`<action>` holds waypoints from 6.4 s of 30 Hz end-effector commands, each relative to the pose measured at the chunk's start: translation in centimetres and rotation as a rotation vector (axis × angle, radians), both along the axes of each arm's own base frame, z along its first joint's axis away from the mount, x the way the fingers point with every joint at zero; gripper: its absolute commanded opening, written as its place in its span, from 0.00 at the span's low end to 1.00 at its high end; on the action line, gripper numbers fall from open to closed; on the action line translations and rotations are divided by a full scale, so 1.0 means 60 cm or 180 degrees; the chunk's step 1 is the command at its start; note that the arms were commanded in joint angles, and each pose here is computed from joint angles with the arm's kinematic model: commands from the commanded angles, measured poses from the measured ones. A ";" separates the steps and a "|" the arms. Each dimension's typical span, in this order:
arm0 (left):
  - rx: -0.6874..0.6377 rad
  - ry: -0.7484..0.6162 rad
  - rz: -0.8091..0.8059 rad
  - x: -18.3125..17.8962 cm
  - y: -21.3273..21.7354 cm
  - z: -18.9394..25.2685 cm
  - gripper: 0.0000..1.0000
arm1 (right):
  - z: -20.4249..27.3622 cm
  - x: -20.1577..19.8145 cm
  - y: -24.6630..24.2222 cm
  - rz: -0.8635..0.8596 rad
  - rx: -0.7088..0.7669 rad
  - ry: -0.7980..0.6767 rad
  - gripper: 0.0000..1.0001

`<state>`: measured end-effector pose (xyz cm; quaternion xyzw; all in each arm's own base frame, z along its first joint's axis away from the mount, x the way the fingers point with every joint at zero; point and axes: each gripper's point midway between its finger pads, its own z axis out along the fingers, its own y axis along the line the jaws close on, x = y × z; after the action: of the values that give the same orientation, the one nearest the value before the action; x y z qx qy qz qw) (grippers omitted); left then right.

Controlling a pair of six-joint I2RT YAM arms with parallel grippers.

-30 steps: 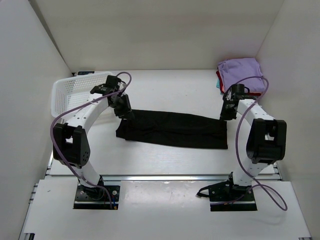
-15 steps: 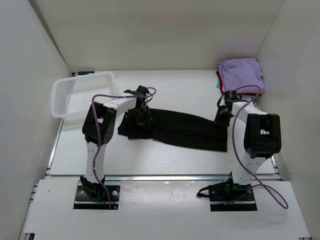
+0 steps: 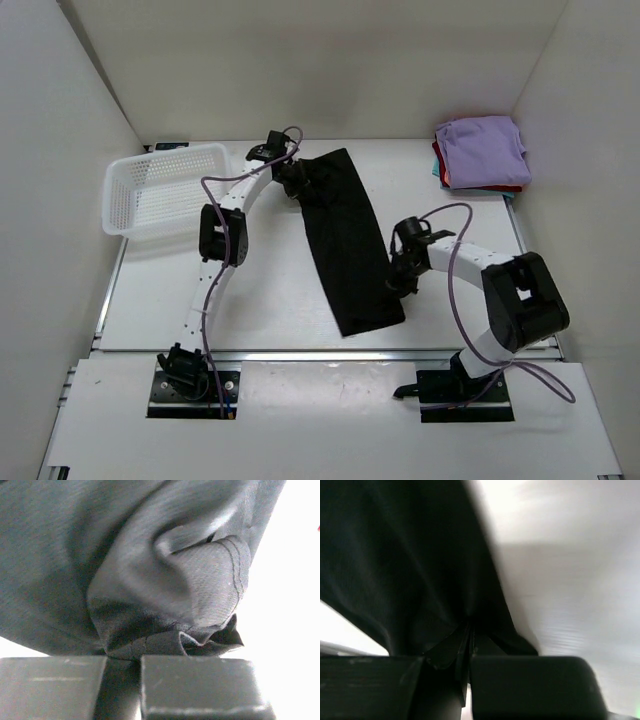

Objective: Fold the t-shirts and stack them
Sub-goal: Rotate the tshirt 90 degrees, then grab the bottom of the folded rectangular tshirt with both arms, then fold the folded rectangular tshirt in 1/3 of the way, then grab one side of the 2/3 rectangular tshirt with both arms, then fold the long partially folded tshirt into a neat square, then smooth out wrinkles on the folded tshirt

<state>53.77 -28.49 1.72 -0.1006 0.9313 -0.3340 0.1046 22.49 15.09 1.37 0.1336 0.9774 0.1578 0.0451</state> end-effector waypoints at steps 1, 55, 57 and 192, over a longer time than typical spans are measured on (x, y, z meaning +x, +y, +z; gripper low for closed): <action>0.0019 -0.0086 0.0043 0.002 0.000 -0.025 0.00 | -0.035 -0.044 0.044 0.0050 -0.0027 0.0170 0.00; 0.0214 0.0434 -0.0457 -0.660 0.017 -0.033 0.00 | -0.007 -0.182 0.096 0.1022 0.1186 0.0089 0.00; 0.0274 0.0442 -0.0446 -0.675 0.037 -0.023 0.00 | -0.001 -0.201 0.085 0.1070 0.1121 0.0141 0.00; -0.0553 0.1085 0.0019 -0.295 -0.035 0.068 0.99 | -0.043 0.383 0.119 0.0437 0.0719 -0.0245 0.59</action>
<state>38.63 -32.23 7.69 -0.1581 0.8839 -0.4394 -0.0249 47.12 24.28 3.88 0.0415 0.9359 0.3365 0.0951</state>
